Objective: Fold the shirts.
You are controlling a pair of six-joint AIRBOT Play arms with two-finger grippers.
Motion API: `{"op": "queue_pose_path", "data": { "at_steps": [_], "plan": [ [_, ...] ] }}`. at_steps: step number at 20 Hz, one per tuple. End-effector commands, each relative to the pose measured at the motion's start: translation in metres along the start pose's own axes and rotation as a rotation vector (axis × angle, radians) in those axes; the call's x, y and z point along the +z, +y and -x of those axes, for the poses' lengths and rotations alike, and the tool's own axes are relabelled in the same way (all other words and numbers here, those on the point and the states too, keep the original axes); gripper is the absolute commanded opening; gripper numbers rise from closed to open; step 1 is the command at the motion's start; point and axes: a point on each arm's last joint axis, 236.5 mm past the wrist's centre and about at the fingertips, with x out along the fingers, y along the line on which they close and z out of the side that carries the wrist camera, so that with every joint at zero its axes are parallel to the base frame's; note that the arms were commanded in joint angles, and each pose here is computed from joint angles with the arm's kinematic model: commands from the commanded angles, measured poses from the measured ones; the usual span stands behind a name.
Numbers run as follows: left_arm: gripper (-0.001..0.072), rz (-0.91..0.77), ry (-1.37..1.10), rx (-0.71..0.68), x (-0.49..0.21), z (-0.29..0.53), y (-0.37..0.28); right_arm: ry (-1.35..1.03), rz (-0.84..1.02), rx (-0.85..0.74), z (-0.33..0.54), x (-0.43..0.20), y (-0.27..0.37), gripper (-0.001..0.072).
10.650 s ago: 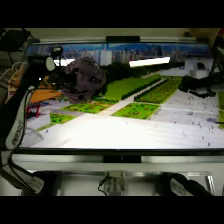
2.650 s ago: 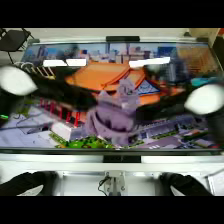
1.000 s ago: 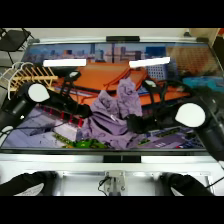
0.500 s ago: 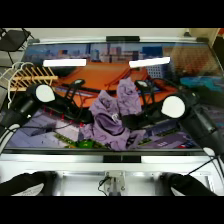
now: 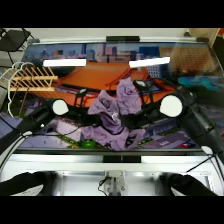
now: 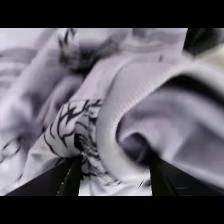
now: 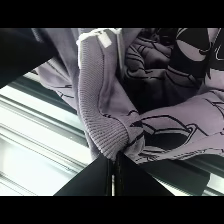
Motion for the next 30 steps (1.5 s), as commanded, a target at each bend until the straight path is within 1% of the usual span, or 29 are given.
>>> {"op": "queue_pose_path", "data": {
  "at_steps": [1, 2, 3, 4, 5, 10, 12, 14, 16, 21, 23, 26, 28, 29, 30],
  "plan": [
    [0.0494, 0.094, -0.141, -0.074, 0.032, -0.005, -0.013, 0.001, 0.006, 0.003, 0.0, 0.0, 0.001, 0.0065],
    [0.0341, 0.094, -0.145, -0.074, 0.033, -0.005, -0.013, 0.001, 0.01, 0.003, 0.0, 0.0, 0.001, 0.0064],
    [0.0169, 0.089, -0.142, -0.066, 0.032, -0.005, -0.011, 0.001, 0.013, 0.002, 0.0, 0.0, 0.001, 0.0065],
    [0.0084, 0.079, -0.127, -0.059, 0.03, -0.004, -0.008, 0.004, 0.013, 0.0, 0.0, -0.001, 0.0, 0.0065],
    [0.0071, 0.065, -0.109, -0.054, 0.026, 0.0, -0.004, 0.009, 0.014, -0.004, 0.0, -0.002, -0.001, 0.0065],
    [0.0068, -0.05, -0.074, -0.034, 0.005, 0.056, 0.005, 0.073, -0.002, -0.045, -0.011, -0.019, -0.016, 0.0065],
    [0.0068, -0.101, -0.023, -0.001, -0.019, 0.075, 0.006, 0.093, -0.014, -0.051, -0.022, -0.025, -0.022, 0.0065],
    [0.0068, -0.132, 0.04, -0.004, -0.043, 0.087, 0.0, 0.061, 0.017, -0.032, -0.022, -0.019, -0.018, 0.0065],
    [0.0068, -0.175, 0.003, -0.03, -0.051, 0.105, -0.016, 0.011, 0.037, 0.024, -0.018, -0.01, -0.004, 0.0065],
    [0.0068, -0.19, -0.154, -0.081, -0.058, 0.156, -0.039, 0.027, 0.031, 0.123, -0.013, -0.013, 0.021, 0.0065],
    [0.0068, -0.194, -0.158, -0.064, -0.058, 0.156, -0.035, 0.0, 0.046, 0.148, -0.002, -0.006, 0.031, 0.0064],
    [0.0069, -0.169, -0.076, 0.06, -0.062, 0.125, 0.007, 0.016, 0.05, 0.158, 0.009, -0.009, 0.038, 0.0064],
    [0.0071, -0.137, -0.004, 0.1, -0.067, 0.098, 0.027, 0.023, 0.06, 0.137, 0.007, -0.011, 0.036, 0.0064],
    [0.0119, -0.132, 0.015, 0.107, -0.064, 0.088, 0.031, 0.013, 0.072, 0.11, 0.004, -0.01, 0.033, 0.0064],
    [0.0299, -0.138, 0.029, 0.112, -0.06, 0.082, 0.034, 0.008, 0.078, 0.089, 0.003, -0.01, 0.031, 0.0064]
  ]
}}
